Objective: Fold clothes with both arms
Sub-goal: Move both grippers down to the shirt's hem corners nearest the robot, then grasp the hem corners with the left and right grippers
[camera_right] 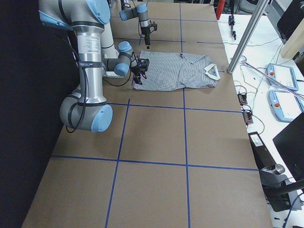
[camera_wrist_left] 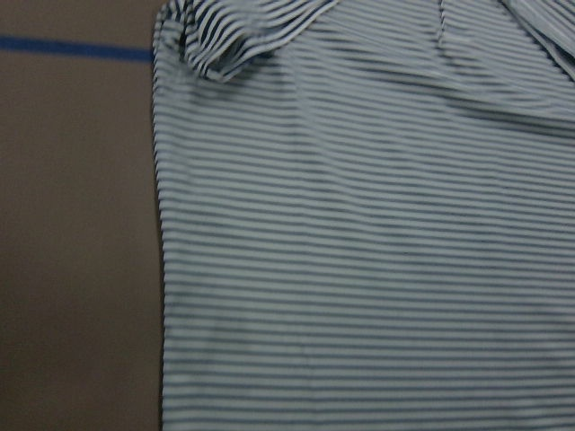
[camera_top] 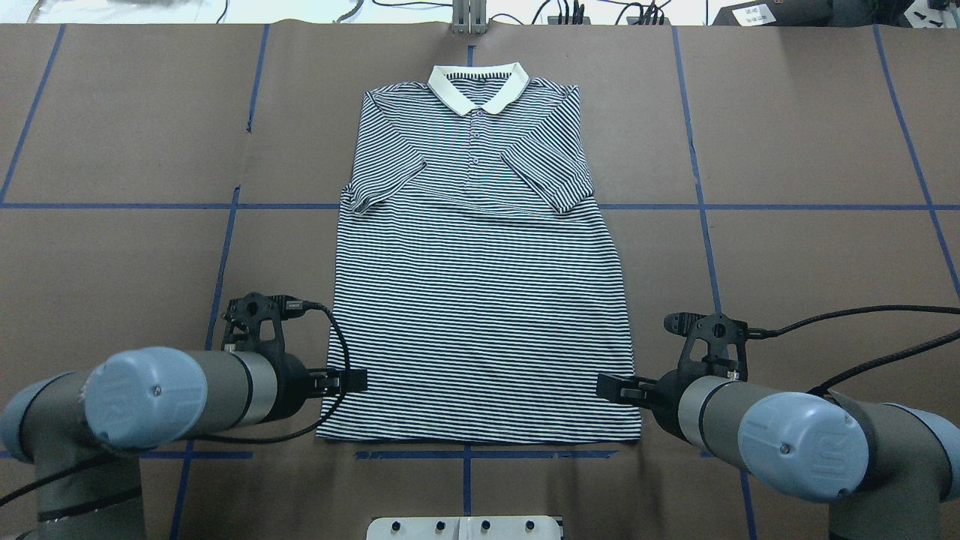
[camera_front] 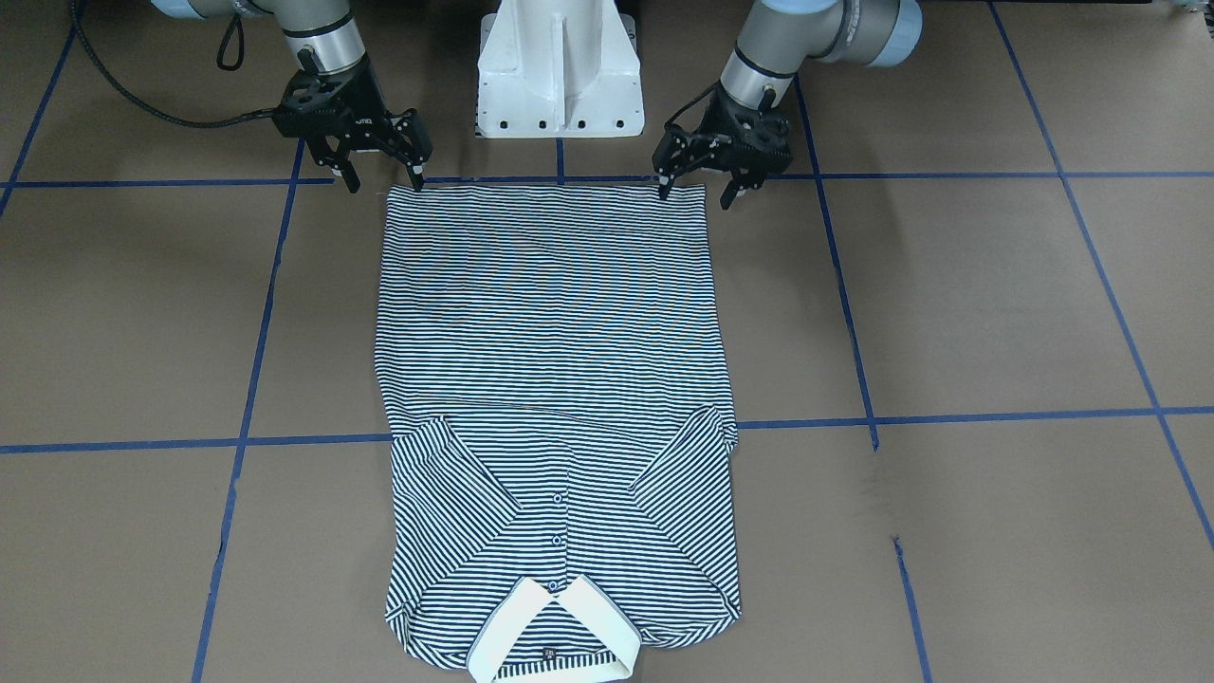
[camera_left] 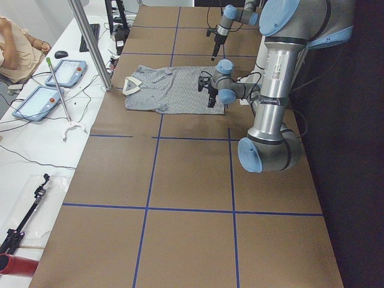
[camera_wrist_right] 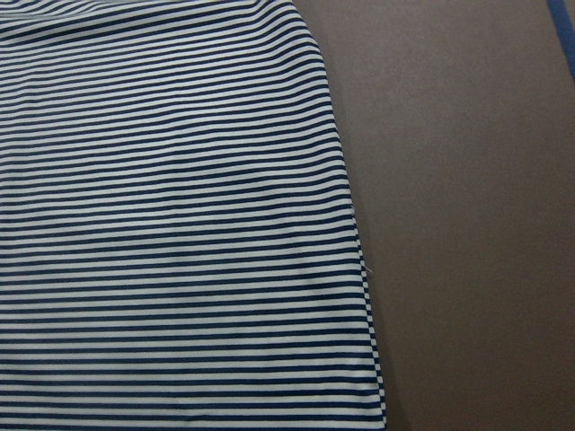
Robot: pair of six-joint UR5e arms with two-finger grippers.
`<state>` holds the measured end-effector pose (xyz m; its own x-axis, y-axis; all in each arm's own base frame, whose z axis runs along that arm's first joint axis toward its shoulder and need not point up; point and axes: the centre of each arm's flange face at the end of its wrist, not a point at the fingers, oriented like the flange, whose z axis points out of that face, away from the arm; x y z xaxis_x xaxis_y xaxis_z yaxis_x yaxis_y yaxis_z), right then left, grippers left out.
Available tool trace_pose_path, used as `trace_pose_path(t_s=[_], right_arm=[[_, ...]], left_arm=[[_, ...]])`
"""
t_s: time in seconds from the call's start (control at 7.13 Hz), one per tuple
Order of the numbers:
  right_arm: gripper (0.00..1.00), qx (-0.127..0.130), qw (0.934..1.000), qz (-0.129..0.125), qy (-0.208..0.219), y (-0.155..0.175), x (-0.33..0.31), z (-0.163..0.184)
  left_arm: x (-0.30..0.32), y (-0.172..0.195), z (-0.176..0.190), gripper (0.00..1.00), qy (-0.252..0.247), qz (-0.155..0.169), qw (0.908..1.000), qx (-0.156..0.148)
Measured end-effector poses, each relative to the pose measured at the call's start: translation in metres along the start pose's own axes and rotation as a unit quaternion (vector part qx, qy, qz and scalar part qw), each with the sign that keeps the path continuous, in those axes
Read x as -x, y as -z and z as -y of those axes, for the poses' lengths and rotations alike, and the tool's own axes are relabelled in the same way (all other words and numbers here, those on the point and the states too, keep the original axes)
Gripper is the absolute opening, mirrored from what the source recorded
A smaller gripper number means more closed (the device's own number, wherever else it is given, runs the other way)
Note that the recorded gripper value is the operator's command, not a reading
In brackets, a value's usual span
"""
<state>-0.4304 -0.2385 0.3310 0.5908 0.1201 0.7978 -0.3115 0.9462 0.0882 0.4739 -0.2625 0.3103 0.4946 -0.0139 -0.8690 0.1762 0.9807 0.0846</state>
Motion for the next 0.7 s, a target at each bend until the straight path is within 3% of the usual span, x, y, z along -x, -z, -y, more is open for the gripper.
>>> trace_pose_path(t_s=[0.14, 0.7], right_arm=[[0.95, 0.001, 1.0000, -0.003, 0.001, 0.000, -0.003, -0.005], [0.95, -0.004, 1.0000, -0.002, 0.002, 0.000, -0.003, -0.007]], left_arm=[[0.004, -0.006, -0.024, 0.69, 0.013, 0.011, 0.9998, 0.007], [0.009, -0.022, -0.047, 0.67, 0.023, 0.046, 0.9985, 0.018]])
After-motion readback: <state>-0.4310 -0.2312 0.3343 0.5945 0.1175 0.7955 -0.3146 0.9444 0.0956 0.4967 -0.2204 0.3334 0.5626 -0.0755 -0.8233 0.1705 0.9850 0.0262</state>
